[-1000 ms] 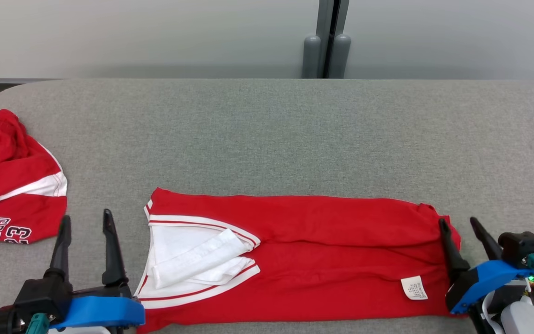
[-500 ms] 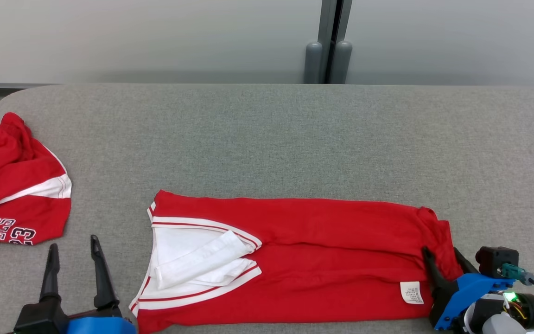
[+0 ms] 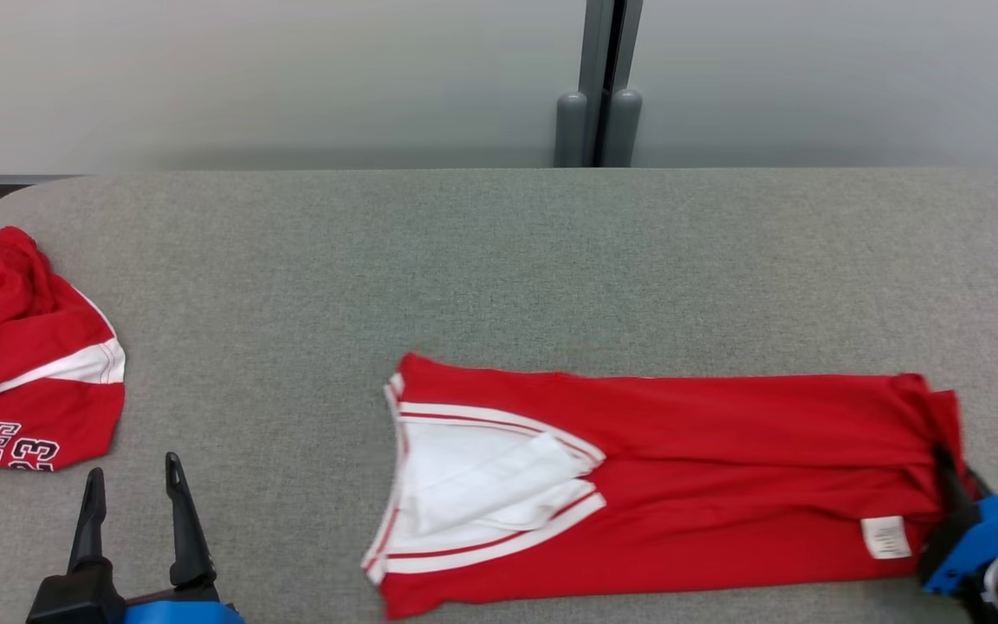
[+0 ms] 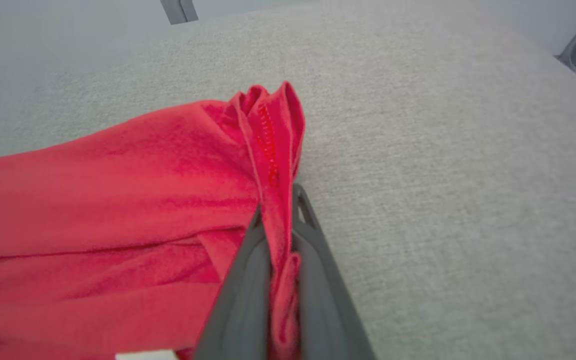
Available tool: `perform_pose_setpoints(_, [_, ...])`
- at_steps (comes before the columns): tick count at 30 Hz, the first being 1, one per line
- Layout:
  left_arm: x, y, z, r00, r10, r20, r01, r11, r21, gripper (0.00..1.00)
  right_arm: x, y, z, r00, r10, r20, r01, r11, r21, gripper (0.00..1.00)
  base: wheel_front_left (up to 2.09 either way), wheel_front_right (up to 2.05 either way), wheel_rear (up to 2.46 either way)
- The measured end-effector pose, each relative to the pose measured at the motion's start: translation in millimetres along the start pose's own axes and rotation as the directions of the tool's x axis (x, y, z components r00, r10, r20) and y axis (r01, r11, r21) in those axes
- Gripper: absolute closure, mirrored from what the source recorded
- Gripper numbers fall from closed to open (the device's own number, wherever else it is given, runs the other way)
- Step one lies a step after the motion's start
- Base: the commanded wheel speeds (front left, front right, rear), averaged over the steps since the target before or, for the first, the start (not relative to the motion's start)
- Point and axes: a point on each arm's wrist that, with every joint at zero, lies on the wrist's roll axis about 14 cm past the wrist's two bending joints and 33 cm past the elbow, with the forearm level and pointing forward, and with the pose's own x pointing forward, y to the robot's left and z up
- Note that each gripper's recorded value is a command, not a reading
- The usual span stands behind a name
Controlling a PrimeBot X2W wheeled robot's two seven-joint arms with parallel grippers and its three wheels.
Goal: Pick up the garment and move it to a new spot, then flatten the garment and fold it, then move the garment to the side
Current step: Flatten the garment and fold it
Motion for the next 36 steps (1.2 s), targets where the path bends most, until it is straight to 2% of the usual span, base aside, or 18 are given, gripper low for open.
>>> perform_pose_setpoints(4, [1, -1, 1, 1.000, -0.007, 0.003, 0.007, 1.000, 0.000, 0.00, -5, -31, 13, 0.998, -0.062, 0.023, 0.062, 0.998, -0.025, 1.00, 0.00, 0.00, 0.00])
perform_pose_setpoints(9, [2, -3, 3, 1.000, -0.012, 0.010, 0.012, 1.000, 0.000, 0.00, -5, -30, 22, 0.998, -0.053, 0.035, 0.054, 0.998, -0.037, 1.00, 0.00, 0.00, 0.00])
perform_pose_setpoints(14, [2, -1, 3, 1.000, -0.007, 0.011, 0.007, 1.000, -0.002, 0.00, -1, 21, 28, 0.995, 0.055, 0.080, -0.057, 0.998, 0.017, 1.00, 0.00, 0.00, 0.00])
perform_pose_setpoints(19, [2, -1, 3, 1.000, -0.005, 0.011, 0.005, 1.000, -0.003, 0.00, -7, 88, 30, 0.973, 0.209, 0.100, -0.215, 0.976, 0.047, 1.00, 0.00, 0.00, 0.00])
perform_pose_setpoints(27, [-1, 1, 3, 1.000, -0.004, 0.010, 0.004, 1.000, -0.003, 0.00, -30, 189, 53, 0.879, 0.453, 0.148, -0.462, 0.886, 0.038, 1.00, 0.00, 0.00, 0.00])
perform_pose_setpoints(36, [-2, 5, 0, 1.000, 0.005, 0.001, -0.005, 1.000, -0.005, 0.00, -51, 265, 50, 0.765, 0.635, 0.110, -0.639, 0.770, -0.004, 1.00, 0.00, 0.00, 0.00])
